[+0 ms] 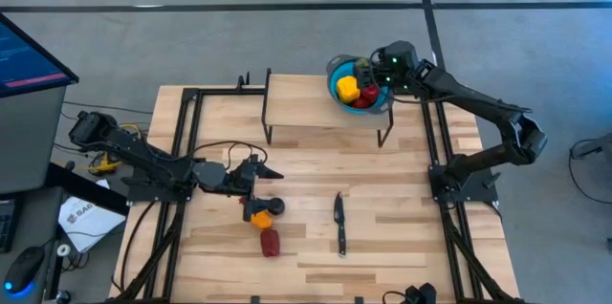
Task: Pick & Place Fruit
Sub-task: Put the purple mangosteen into the blue strainer bowl on the shelf, then put the black plum into the blue strainer bowl on the shelf
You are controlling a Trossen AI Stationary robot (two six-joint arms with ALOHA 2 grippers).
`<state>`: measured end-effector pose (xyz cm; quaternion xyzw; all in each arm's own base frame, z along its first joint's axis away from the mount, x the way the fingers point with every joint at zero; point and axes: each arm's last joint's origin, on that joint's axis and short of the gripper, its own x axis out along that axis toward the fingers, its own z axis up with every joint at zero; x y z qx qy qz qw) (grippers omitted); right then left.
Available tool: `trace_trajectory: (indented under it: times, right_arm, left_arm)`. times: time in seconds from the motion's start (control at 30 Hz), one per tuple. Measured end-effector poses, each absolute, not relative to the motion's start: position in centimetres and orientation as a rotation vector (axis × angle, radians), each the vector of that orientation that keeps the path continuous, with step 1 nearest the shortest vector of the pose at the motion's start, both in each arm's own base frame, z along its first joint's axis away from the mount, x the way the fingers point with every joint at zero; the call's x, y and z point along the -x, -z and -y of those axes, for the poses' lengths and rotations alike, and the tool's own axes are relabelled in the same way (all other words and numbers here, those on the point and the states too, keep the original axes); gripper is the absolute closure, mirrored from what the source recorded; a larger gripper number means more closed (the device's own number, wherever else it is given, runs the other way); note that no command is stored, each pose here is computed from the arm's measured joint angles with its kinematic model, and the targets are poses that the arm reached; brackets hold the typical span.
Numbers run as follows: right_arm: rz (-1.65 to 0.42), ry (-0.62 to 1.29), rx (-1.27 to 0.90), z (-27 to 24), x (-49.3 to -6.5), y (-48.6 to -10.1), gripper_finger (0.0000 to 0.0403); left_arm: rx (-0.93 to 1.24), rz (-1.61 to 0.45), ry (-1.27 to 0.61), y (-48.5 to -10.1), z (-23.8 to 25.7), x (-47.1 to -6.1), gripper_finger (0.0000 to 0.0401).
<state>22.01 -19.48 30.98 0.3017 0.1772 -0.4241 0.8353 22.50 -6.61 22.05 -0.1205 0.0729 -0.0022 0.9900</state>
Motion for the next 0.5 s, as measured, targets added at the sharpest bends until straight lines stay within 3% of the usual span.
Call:
trace_trajectory:
  times: [0.27, 0.5]
  right_arm:
    - [-0.361, 0.907, -0.646, 19.5, -21.8, -31.2, 0.002]
    - [-0.281, 0.93, -0.474, 16.1, -21.0, -34.4, 0.0014]
  left_arm:
    - [0.242, -0.146, 0.005, -22.0, 6.6, -22.5, 0.0028]
    - [0.183, -0.148, 0.021, -22.0, 6.8, -22.4, 0.0028]
